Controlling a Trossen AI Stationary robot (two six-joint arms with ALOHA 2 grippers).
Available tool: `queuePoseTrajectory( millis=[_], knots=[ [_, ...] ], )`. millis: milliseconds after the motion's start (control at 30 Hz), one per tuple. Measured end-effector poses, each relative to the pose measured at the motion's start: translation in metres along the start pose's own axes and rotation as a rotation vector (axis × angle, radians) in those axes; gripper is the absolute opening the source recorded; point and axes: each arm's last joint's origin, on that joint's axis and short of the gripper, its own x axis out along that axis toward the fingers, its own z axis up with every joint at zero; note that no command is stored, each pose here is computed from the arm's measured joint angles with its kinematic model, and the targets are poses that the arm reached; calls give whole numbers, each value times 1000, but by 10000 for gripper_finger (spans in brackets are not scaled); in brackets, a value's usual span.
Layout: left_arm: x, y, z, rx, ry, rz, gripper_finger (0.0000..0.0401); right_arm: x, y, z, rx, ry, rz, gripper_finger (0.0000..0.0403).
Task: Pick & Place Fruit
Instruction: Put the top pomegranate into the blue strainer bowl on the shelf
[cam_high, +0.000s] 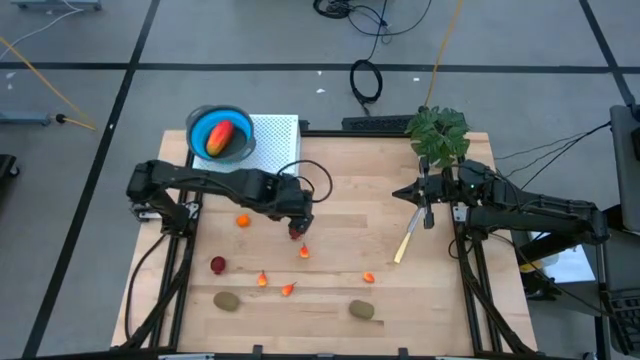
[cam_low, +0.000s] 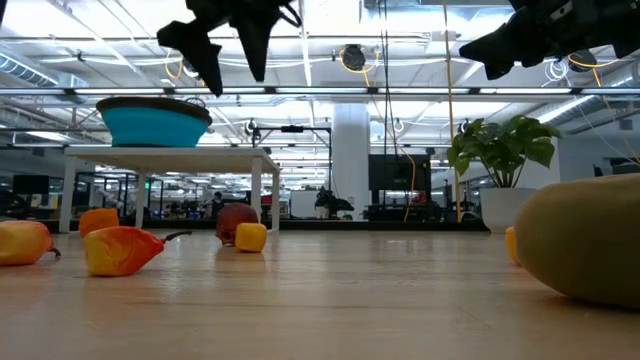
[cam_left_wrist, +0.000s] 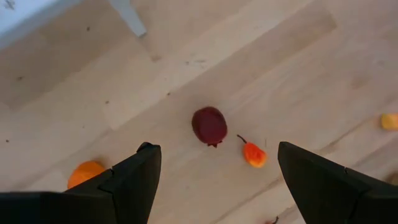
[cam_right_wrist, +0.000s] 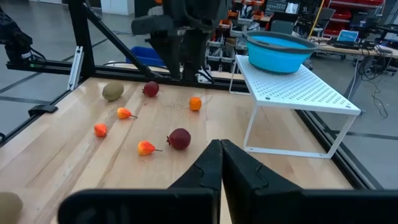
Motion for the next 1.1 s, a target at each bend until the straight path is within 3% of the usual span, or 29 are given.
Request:
queuePoseTrajectory(
  millis=[433, 700, 1100],
  knots=[
    [28, -15, 1, -64, 38, 16, 321, -10, 3, -5, 13, 45, 5, 0],
    [35, -23, 4, -98, 15, -23, 321, -24, 9, -19, 35, -8, -6, 0],
    [66, -30, 2, -179, 58, 65, 321, -40, 16, -36, 49, -102, -18, 0]
  ],
)
